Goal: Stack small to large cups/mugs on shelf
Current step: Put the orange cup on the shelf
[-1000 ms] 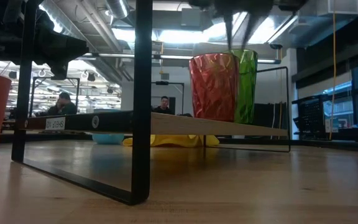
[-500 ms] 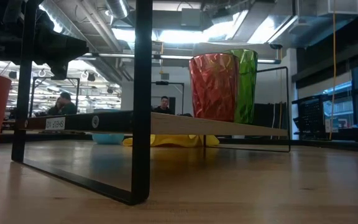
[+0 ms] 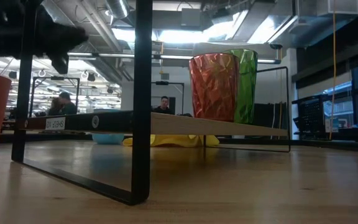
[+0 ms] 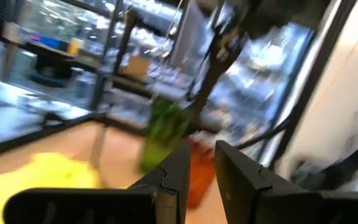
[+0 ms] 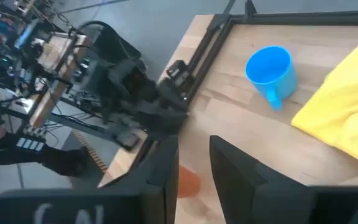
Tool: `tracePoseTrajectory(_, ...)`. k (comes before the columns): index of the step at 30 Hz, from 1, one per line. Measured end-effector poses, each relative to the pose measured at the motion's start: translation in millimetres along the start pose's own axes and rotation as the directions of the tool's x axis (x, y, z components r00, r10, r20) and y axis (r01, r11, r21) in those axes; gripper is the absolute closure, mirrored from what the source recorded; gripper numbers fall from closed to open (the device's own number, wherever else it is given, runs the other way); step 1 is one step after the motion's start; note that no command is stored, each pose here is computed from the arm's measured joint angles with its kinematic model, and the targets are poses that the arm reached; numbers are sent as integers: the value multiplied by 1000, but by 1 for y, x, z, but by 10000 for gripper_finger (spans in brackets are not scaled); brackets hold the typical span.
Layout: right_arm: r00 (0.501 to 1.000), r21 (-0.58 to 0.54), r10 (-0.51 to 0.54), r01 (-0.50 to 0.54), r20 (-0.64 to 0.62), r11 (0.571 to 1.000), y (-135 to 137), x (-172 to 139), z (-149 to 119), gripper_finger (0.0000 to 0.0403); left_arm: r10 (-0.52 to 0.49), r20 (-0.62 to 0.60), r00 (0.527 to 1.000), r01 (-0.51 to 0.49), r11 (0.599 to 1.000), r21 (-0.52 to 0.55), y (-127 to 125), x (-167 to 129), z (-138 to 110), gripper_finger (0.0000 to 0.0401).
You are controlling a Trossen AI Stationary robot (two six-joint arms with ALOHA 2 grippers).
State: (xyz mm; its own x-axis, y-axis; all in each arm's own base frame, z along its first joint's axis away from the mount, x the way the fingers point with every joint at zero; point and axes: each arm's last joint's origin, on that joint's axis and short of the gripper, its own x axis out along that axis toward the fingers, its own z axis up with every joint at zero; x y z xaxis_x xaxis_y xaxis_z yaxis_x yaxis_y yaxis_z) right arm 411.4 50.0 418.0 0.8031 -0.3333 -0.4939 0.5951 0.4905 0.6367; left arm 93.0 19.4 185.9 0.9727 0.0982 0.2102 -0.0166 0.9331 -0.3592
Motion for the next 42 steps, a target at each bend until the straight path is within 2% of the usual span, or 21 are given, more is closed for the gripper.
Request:
tracePoseTrajectory(3, 1000, -12, -13, 13, -23, 1000, -2, 0, -2, 311, -52, 80, 995, 63, 988, -143, -5, 0, 10, 332)
tracePoseTrajectory(7, 997, -51, -43, 39, -61, 998, -5, 0, -4, 311, -91, 182, 979, 124, 976, -179, -9, -2, 20, 332)
tracePoseTrajectory(10, 996, -84, -55, 49, -67, 995, -7, 0, -5, 311, -153, 232, 961, 226, 918, -327, -13, -4, 26, 332)
tracePoseTrajectory(13, 997, -116, -54, 47, -63, 992, -7, 1, -4, 311, -146, 306, 941, 272, 863, -426, -15, -6, 32, 332)
tracePoseTrajectory(16, 997, -136, -58, 50, -58, 989, -8, 2, -1, 311, -170, 391, 904, 346, 829, -440, -18, -9, 40, 332)
tracePoseTrajectory(19, 997, -153, -62, 54, -51, 987, -10, 4, 2, 311, -202, 410, 889, 390, 803, -450, -20, -11, 43, 332)
tracePoseTrajectory(29, 996, -216, -69, 55, -59, 975, -19, 12, 18, 311, -154, 474, 867, 399, 785, -474, -20, -13, 47, 332)
tracePoseTrajectory(33, 995, -217, -63, 44, -79, 975, -22, 15, 24, 311, -170, 508, 844, 412, 812, -413, -28, -16, 63, 332)
tracePoseTrajectory(35, 994, -230, -54, 30, -98, 973, -23, 16, 26, 311, -206, 437, 876, 389, 836, -387, -36, -16, 77, 332)
tracePoseTrajectory(38, 992, -248, -31, -1, -126, 969, -23, 18, 28, 311, -191, 100, 976, 215, 907, -361, -45, -14, 90, 332)
tracePoseTrajectory(40, 992, -259, -15, -18, -126, 966, -23, 19, 31, 311, -142, -138, 980, 93, 947, -309, -50, -16, 97, 332)
tracePoseTrajectory(42, 993, -269, -3, -29, -117, 963, -23, 19, 33, 311, -104, -326, 940, 23, 969, -245, -54, -20, 103, 332)
